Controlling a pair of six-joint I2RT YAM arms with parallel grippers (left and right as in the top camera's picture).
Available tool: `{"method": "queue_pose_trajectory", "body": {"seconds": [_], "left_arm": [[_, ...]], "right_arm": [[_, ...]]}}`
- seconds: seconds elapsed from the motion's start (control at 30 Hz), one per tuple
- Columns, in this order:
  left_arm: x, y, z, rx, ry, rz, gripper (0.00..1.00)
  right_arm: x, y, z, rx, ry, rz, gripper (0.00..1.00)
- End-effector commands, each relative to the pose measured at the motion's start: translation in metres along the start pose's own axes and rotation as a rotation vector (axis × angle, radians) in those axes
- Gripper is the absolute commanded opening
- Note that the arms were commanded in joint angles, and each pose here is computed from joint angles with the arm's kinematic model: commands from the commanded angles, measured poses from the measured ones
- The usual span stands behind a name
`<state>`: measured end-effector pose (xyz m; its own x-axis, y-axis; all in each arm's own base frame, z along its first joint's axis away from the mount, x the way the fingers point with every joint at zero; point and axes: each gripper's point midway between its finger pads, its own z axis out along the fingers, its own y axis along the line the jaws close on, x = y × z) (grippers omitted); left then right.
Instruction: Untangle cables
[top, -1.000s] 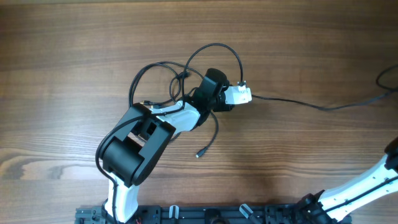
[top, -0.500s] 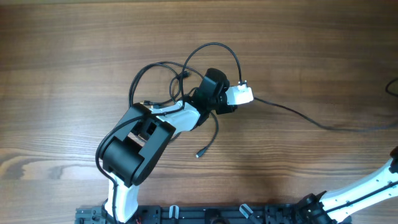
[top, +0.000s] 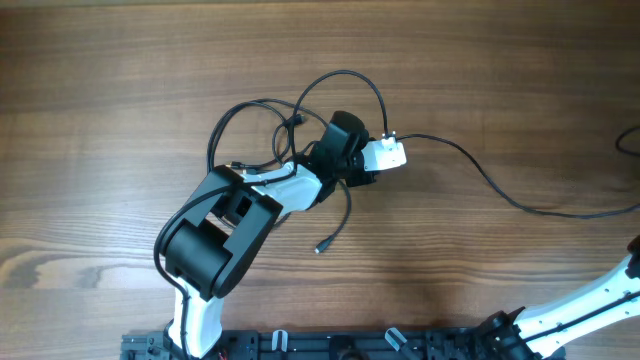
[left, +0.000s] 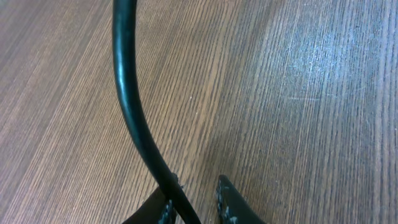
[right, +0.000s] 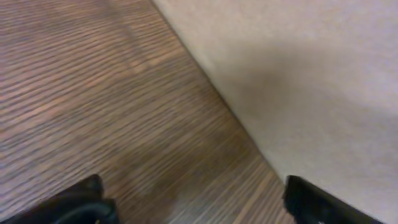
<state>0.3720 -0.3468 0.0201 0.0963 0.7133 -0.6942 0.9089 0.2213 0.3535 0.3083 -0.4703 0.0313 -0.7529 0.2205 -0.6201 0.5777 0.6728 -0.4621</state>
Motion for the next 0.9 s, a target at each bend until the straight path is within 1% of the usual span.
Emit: {"method": "queue_pose_trajectory", "body": {"seconds": [0.0,0.07,0.13,0.17,0.23,0.3,0.37,0.47,0.53,0.63,0.73,0.87], "left_arm": [[0.004,-0.012,0.005,0.039,0.003,-0.104,0.20],[0.004,-0.012,0.005,0.039,0.003,-0.213,0.17],[0.004,-0.011,0.005,0.036,0.004,-0.288,0.14],[0.004,-0.011,0.005,0.036,0.005,-0.350,0.14],[0.003,-0.011,0.005,0.034,0.003,-0.427,0.13],[0.000,-0.008,0.005,0.027,-0.010,-0.566,0.11],[-0.005,-0.004,0.005,0.019,-0.032,-0.670,0.12],[-0.011,0.001,0.005,0.011,-0.062,-0.776,0.09],[-0.016,0.005,0.004,0.007,-0.087,-0.854,0.08],[-0.021,0.009,0.004,0.004,-0.112,-0.908,0.06],[-0.025,0.012,0.003,-0.002,-0.132,-0.905,0.05],[-0.024,0.021,0.002,-0.048,-0.144,-0.901,0.04]], "right_arm": [[0.006,0.010,0.005,-0.044,0.013,-0.022,0.99],[0.009,0.012,0.005,-0.052,0.026,-0.024,1.00],[0.011,0.014,0.005,-0.059,0.035,-0.025,1.00],[0.014,0.017,0.005,-0.076,0.043,-0.027,1.00],[0.017,0.025,0.004,-0.117,0.053,-0.030,1.00],[0.021,0.048,-0.001,-0.242,0.046,-0.075,1.00],[0.025,0.069,-0.007,-0.358,0.038,-0.103,1.00],[0.029,0.088,-0.016,-0.468,0.034,-0.117,0.99],[0.036,0.095,-0.020,-0.506,0.052,-0.141,1.00],[0.045,0.099,-0.023,-0.531,0.072,-0.190,1.00],[0.048,0.104,-0.027,-0.557,0.087,-0.188,1.00],[0.056,0.114,-0.034,-0.617,0.118,-0.163,1.00]]}}
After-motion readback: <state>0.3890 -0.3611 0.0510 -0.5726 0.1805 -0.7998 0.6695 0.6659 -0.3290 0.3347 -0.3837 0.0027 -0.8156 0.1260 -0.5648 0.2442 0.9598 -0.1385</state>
